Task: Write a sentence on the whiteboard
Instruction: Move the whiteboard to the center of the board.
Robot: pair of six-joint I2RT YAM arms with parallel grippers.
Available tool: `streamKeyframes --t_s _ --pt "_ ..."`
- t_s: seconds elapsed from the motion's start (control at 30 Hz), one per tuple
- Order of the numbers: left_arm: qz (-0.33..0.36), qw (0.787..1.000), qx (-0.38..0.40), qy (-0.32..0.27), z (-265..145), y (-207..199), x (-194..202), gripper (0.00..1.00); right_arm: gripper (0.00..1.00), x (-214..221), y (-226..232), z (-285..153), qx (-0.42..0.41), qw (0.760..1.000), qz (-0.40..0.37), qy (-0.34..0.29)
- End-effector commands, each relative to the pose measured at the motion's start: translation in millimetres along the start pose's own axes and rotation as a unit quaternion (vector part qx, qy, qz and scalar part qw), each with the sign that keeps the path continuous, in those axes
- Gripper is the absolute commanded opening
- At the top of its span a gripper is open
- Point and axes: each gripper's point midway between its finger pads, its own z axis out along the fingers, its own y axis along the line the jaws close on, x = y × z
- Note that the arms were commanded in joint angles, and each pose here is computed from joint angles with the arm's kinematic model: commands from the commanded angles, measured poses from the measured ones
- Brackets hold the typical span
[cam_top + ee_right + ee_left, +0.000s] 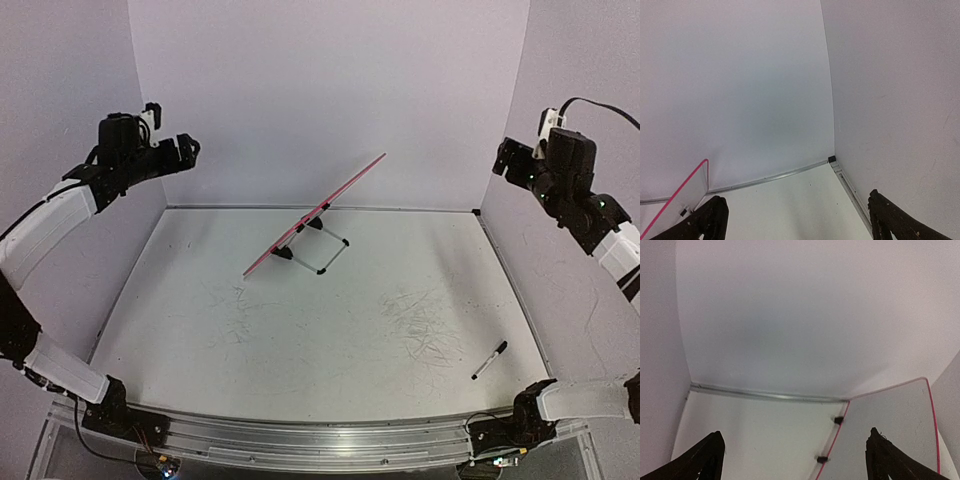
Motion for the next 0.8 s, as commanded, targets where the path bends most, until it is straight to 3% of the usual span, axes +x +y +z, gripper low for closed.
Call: streamKeyframes --t_s 0.0,0.27,0.57,0.77 --pt "-0.023 0.992 0.075 0.097 13.7 -23.8 47.1 0.99 0.98 16.1 3.4 6.1 -0.002 0.999 -0.002 0.035" --pt "-0.054 0.975 0.116 0.179 52.0 -34.8 98.9 0.99 0.98 49.3 33.0 22.4 -0.063 0.994 -0.013 0.086" --pt "-0.131 0.935 0.173 0.282 116.5 -55.2 162.6 0.83 0.98 90.7 58.5 29.8 -0.125 0.981 -0.017 0.145" --pt "-0.162 0.911 0.203 0.32 165.9 -63.8 197.9 0.64 0.98 124.5 87.9 25.6 -0.203 0.958 -0.001 0.204"
